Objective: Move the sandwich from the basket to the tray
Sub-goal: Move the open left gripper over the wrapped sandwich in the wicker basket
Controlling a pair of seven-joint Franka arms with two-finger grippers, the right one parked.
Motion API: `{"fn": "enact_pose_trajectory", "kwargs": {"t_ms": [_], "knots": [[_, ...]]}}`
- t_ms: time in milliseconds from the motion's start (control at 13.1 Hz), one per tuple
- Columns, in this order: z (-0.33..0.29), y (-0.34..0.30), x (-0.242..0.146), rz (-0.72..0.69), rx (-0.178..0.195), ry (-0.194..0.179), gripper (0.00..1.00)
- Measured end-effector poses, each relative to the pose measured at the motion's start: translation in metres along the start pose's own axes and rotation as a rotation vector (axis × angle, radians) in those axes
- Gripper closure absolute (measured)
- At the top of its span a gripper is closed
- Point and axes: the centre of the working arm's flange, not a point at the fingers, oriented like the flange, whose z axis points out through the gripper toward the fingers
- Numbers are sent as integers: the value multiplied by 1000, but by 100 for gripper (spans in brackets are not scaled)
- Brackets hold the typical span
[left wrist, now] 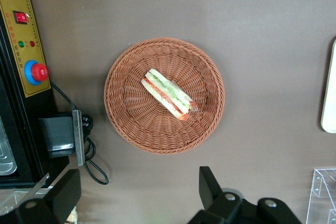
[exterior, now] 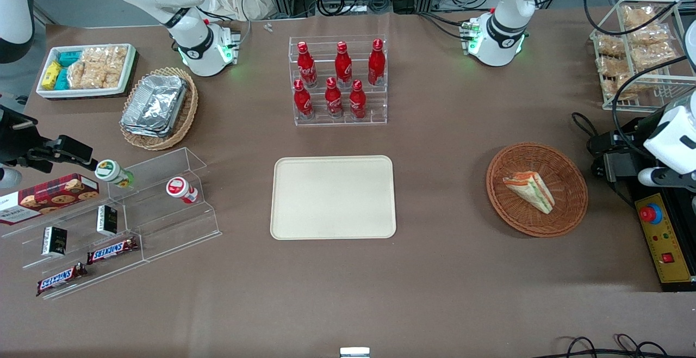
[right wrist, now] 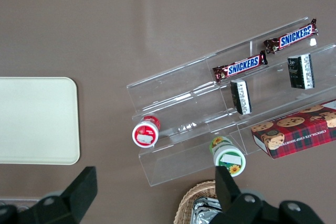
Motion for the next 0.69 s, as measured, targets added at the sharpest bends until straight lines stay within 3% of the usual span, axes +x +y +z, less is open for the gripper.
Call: {"fn": "enact_pose_trajectory", "kwargs": {"t_ms": [305, 533, 686], "knots": [[1, 0, 2, -7, 0, -1, 0], [28, 0, 6, -12, -3, -49, 0], [59, 2, 10, -37, -18, -38, 0]]}}
